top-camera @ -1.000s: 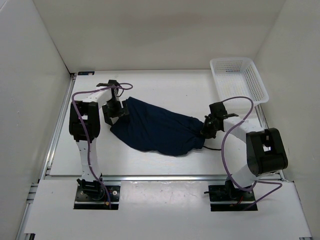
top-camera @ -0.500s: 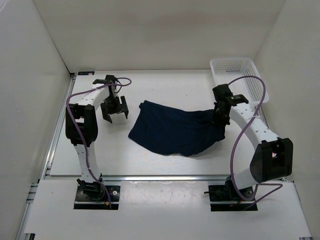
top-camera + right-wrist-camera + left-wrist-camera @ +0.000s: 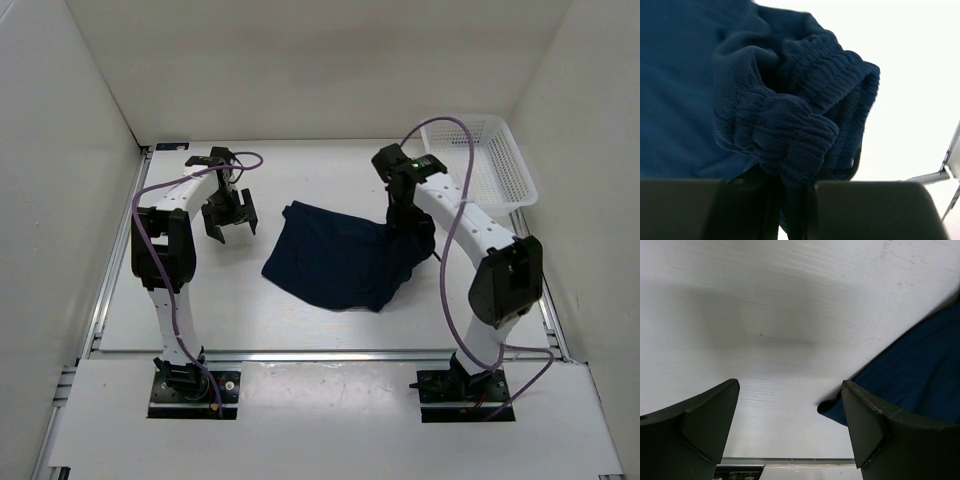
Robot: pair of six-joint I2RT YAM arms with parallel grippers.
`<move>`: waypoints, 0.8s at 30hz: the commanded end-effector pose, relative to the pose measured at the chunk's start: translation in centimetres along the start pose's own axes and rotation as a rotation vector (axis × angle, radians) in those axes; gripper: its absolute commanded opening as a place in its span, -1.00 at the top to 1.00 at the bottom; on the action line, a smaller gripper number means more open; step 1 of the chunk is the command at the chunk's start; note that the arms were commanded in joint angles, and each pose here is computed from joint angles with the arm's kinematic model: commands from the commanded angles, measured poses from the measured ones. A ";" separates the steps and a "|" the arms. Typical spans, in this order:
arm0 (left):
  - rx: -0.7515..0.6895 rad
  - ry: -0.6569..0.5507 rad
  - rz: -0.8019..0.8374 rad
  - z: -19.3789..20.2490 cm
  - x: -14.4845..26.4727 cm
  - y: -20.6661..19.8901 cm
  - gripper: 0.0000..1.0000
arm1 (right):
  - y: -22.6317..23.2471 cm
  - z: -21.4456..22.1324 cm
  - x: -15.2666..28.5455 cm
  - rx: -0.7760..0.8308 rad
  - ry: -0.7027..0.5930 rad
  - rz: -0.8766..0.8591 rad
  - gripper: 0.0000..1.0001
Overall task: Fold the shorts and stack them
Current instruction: Fold the shorts
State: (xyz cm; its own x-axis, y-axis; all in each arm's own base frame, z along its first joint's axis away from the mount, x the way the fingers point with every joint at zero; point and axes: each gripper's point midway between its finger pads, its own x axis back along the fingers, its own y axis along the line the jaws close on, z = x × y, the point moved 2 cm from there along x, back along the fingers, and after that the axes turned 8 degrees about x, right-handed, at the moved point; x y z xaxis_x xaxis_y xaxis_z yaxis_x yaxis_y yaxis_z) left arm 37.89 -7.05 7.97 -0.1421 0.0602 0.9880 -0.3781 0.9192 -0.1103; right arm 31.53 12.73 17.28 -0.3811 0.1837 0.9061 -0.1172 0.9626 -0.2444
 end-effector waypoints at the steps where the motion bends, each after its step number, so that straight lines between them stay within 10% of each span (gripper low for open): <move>1: 0.003 -0.028 0.022 -0.2 1.3 -0.4 -0.88 | 1.4 -1.6 1.9 0.050 -0.030 0.022 1.00; 24: 0.172 -0.033 0.074 2.2 4.6 0.7 -0.88 | 18.5 -8.6 1.6 0.190 -0.094 -0.262 1.00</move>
State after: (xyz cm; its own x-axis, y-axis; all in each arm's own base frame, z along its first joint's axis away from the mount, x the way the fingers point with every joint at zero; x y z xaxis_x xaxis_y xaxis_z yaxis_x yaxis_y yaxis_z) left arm 35.17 -6.56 10.24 -0.1448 0.0772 0.9865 -0.5113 0.8477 -0.1414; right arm 37.19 29.67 15.91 -0.3907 0.0135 0.9204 -0.3443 0.9252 -0.1597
